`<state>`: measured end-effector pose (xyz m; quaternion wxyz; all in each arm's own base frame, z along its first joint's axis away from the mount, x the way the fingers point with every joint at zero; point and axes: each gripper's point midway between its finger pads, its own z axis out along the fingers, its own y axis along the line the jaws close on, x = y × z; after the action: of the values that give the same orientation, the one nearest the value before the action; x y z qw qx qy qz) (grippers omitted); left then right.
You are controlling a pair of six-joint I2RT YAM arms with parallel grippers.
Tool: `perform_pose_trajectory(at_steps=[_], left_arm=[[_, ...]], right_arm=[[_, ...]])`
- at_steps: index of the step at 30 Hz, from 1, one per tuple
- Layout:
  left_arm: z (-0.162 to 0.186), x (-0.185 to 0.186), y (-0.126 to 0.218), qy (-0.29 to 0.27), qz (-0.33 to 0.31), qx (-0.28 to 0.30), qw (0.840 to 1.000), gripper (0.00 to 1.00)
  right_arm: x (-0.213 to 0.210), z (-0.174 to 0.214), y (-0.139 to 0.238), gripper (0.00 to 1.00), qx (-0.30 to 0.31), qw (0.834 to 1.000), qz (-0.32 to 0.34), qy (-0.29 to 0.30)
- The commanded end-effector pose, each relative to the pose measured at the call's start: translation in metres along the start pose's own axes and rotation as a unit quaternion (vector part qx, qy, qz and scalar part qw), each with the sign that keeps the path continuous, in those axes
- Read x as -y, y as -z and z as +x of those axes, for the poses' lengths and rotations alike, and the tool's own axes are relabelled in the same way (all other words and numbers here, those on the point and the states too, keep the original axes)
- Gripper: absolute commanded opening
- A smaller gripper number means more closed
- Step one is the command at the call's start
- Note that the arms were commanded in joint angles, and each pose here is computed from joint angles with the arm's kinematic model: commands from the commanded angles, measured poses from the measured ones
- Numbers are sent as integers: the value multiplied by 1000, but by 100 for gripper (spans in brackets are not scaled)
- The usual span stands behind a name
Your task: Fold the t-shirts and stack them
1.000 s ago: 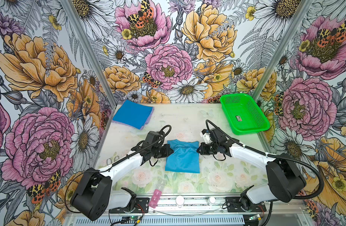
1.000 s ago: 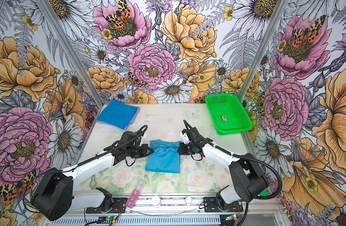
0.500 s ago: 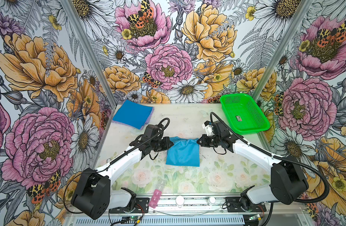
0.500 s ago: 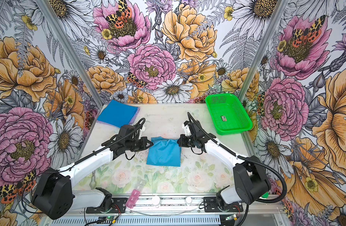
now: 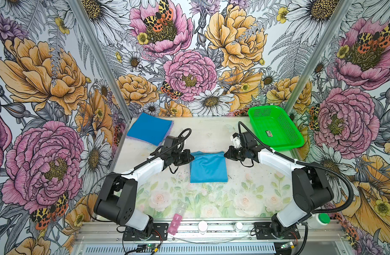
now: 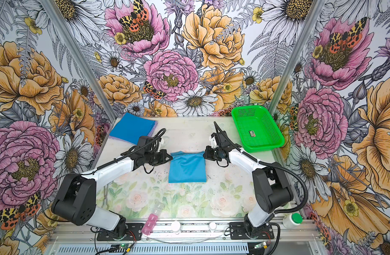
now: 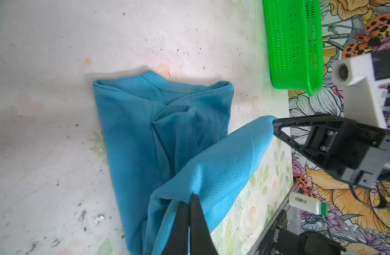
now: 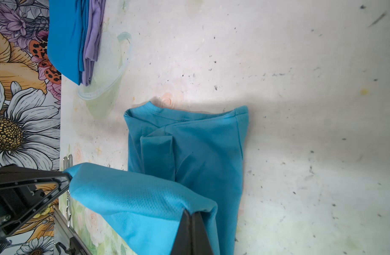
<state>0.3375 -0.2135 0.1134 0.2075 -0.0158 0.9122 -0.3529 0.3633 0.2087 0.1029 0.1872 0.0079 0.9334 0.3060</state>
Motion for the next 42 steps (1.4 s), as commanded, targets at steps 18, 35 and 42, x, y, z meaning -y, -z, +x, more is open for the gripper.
perform_pose_trajectory(at_steps=[18,35,42], left_arm=[[-70,-14,-9,21,61,67,996,94],[-26,-20,17,39,72,74,994,99],[-26,-33,16,44,53,77,995,99]], right_arm=[[5,-75,-35,32,48,998,24,34],[-50,-42,-37,75,20,993,-54,105],[-17,-61,-61,68,29,995,3,92]])
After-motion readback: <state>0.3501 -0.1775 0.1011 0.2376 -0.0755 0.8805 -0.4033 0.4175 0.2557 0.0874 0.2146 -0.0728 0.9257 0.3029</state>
